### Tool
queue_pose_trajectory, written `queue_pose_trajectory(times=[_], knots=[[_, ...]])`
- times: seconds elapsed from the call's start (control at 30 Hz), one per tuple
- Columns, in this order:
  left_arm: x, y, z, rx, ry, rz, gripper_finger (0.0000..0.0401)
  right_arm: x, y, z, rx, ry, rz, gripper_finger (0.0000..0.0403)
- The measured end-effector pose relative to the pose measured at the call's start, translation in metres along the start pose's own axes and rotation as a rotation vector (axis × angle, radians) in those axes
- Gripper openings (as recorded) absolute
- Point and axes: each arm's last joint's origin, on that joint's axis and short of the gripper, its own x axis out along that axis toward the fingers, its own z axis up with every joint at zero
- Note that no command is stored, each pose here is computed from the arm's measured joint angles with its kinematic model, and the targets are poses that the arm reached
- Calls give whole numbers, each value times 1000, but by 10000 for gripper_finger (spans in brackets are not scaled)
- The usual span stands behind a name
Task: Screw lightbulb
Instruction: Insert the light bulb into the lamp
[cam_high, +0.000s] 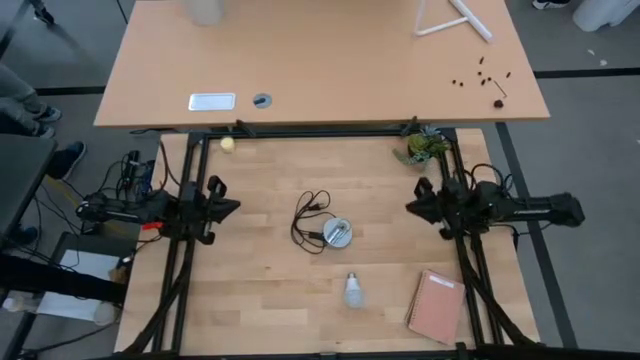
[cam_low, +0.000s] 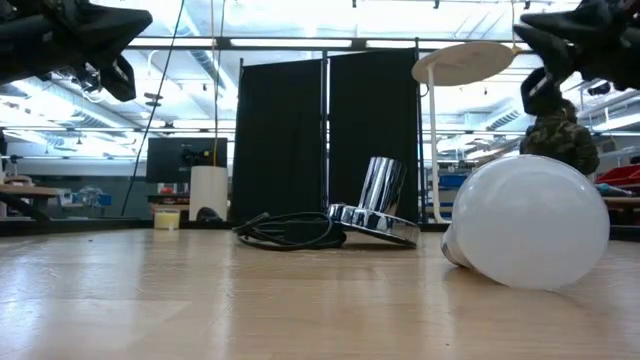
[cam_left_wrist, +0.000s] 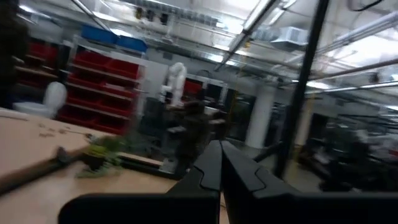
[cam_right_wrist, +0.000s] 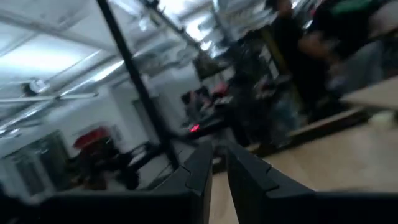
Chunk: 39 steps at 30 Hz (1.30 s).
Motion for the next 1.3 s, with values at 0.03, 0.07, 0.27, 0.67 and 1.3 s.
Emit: queue_pose_trajectory(times=[0.03,0.07,0.27,0.67,1.3], knots=[[0,0,0,12,-6,14,10,2,0,-4,3,28,-11,55],[0,1,0,31,-6,22,10,4,1,-8,0,53,-37,55],[5,3,-4,156,44,107,41,19,10,-23,-19,185,-160,55],[35,-10,8,344,196,13,113,92,82,-5,-127,411,-247,54],[48,-27,5,285,264,-161,111,166,135,-86,184,683,-524,94]])
